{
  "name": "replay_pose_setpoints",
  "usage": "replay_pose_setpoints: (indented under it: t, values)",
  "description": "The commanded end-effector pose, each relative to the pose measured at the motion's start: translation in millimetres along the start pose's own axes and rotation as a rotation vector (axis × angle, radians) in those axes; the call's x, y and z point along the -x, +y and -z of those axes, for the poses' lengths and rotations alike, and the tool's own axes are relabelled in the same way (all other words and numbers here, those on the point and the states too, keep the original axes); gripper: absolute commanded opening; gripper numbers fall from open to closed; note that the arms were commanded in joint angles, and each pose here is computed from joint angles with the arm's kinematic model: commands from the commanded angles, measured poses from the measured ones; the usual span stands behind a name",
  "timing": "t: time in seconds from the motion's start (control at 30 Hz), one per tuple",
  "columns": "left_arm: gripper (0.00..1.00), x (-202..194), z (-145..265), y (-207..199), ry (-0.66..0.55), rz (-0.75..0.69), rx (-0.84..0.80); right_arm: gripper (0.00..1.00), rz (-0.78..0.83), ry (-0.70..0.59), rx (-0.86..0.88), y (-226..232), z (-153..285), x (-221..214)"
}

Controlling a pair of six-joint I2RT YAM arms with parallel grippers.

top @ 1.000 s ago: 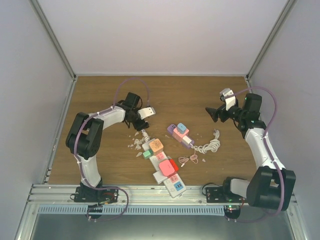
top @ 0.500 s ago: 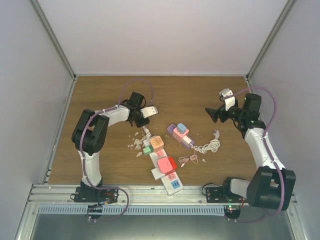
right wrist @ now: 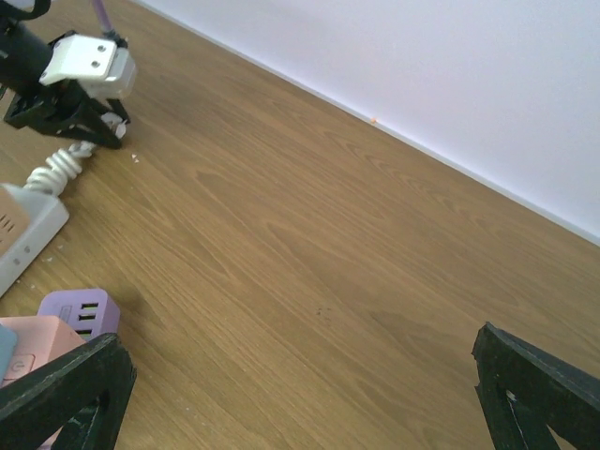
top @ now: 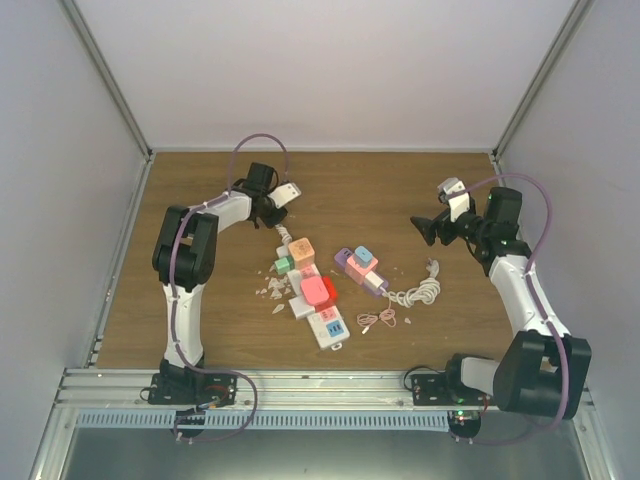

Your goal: Pull the plug off the socket

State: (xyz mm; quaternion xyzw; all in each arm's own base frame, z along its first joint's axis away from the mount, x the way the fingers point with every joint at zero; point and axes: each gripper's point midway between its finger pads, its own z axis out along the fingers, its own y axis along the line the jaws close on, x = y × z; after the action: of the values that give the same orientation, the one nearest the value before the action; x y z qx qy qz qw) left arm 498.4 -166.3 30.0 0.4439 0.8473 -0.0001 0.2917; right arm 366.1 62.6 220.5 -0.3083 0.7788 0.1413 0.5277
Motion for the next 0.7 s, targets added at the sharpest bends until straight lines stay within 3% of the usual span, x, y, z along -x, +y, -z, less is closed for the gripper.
replay_pose_setpoints:
  t: [0.0, 0.27, 0.4, 0.43, 0.57, 0.67]
  values:
    - [0.35, -10, -13, 66, 0.002, 0.099, 0.152, 1.0, 0.005, 0.018, 0.013, 4, -4, -8]
    - [0.35, -32, -21, 114, -0.001, 0.241, 0.148, 1.0, -0.001, 0.03, 0.008, 0, -8, -10]
    - [0.4, -37, -19, 120, -0.012, 0.253, 0.123, 1.0, 0.01, 0.017, 0.018, -2, -8, -3]
    - [0.44, -36, -18, 119, -0.014, 0.248, 0.117, 1.0, 0.016, 0.011, 0.021, -2, -8, 2]
    - [0.74, -24, 3, 118, -0.057, 0.231, 0.108, 1.0, 0.033, -0.014, 0.051, -4, -8, 22]
    - [0.84, -15, 31, 117, -0.107, 0.227, 0.118, 1.0, 0.046, -0.033, 0.076, -6, -12, 39]
